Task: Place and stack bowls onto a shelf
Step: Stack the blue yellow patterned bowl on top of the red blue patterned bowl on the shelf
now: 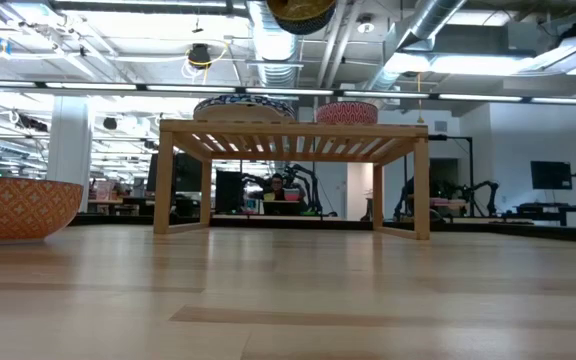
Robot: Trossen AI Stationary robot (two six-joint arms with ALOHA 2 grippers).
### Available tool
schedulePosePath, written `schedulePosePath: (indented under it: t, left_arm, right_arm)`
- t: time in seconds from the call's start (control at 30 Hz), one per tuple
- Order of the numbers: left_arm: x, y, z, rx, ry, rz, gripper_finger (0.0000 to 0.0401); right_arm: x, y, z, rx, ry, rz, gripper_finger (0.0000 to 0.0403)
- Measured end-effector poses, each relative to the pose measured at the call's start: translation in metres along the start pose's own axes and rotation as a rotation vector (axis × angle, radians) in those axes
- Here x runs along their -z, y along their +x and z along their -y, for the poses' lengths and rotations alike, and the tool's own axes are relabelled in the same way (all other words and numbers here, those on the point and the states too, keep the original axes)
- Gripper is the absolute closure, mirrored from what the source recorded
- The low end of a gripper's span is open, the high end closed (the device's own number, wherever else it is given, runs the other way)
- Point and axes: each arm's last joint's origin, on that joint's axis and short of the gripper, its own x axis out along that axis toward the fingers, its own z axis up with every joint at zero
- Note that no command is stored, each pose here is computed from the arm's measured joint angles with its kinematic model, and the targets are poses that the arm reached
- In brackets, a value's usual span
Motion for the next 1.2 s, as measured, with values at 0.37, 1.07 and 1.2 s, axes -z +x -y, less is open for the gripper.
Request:
schedulePosePath:
  t: [0.37,1.07,1.2]
  left_arm:
    - [0.012,0.024,-0.021,0.002,-0.197,-0.071,0.0396]
    - [0.053,0.056,-0.042,0.441,-0.555,-0.457,0.0396]
    - [0.05,0.049,-0.035,0.379,-0.473,-0.42,0.0397]
  right_arm:
    - [-0.003,-0.036,-0.004,-0.147,-0.433,0.065,0.0248]
    - [0.014,-0.018,-0.017,-0.293,-0.713,-0.021,0.0246]
    - [0.007,-0.004,0.006,-0.086,-0.279,-0.039,0.0246]
